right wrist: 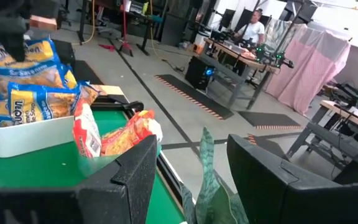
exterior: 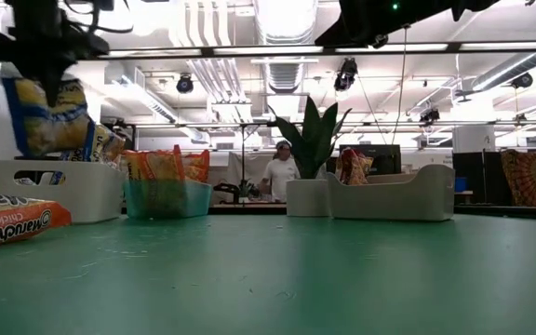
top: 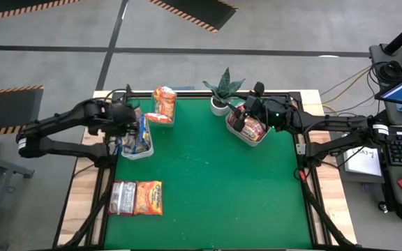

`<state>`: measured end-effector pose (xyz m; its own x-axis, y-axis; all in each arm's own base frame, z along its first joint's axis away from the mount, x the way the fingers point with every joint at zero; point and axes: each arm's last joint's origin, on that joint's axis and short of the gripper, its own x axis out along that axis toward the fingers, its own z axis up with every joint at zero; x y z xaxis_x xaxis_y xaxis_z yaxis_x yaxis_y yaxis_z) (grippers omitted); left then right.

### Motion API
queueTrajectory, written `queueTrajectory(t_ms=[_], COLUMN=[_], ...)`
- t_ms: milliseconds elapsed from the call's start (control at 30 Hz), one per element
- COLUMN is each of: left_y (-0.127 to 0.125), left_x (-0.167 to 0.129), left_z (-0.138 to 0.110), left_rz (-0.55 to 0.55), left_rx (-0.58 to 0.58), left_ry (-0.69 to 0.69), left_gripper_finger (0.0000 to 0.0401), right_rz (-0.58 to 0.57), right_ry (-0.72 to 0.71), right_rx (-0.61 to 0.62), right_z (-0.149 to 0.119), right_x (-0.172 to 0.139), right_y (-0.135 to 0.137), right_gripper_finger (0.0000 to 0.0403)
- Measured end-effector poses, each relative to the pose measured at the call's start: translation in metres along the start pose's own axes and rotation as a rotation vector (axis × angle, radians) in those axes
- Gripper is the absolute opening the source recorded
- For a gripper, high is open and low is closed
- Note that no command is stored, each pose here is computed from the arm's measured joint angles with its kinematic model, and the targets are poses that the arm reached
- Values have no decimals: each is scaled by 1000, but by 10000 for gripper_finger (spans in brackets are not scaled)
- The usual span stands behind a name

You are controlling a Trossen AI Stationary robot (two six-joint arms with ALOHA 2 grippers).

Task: Sort Maruchan noodles
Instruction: Put the blue noodle pack into the white bin

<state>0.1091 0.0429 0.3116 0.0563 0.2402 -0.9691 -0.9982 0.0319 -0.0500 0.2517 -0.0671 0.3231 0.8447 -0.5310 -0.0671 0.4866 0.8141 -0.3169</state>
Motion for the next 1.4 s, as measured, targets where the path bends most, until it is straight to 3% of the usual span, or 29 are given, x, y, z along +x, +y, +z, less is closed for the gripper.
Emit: queueTrajectory(t_ms=[700,900,1400], left_y=[-55,-67,-87], left_x=[43,57,88], left_z=[12,15,16], left_rz=[175,255,386], left_rx=[174,196,337], left_ry=[121,82,169], left_gripper_finger=[6,42,95], right_rz=[4,3,2], right_ry=[13,13,13], right_rx=[-2,-4,-17], right_z=[-1,-1,-1], right_x=[0,0,0], right_y=[0,0,0], right_gripper_finger=[185,185,185])
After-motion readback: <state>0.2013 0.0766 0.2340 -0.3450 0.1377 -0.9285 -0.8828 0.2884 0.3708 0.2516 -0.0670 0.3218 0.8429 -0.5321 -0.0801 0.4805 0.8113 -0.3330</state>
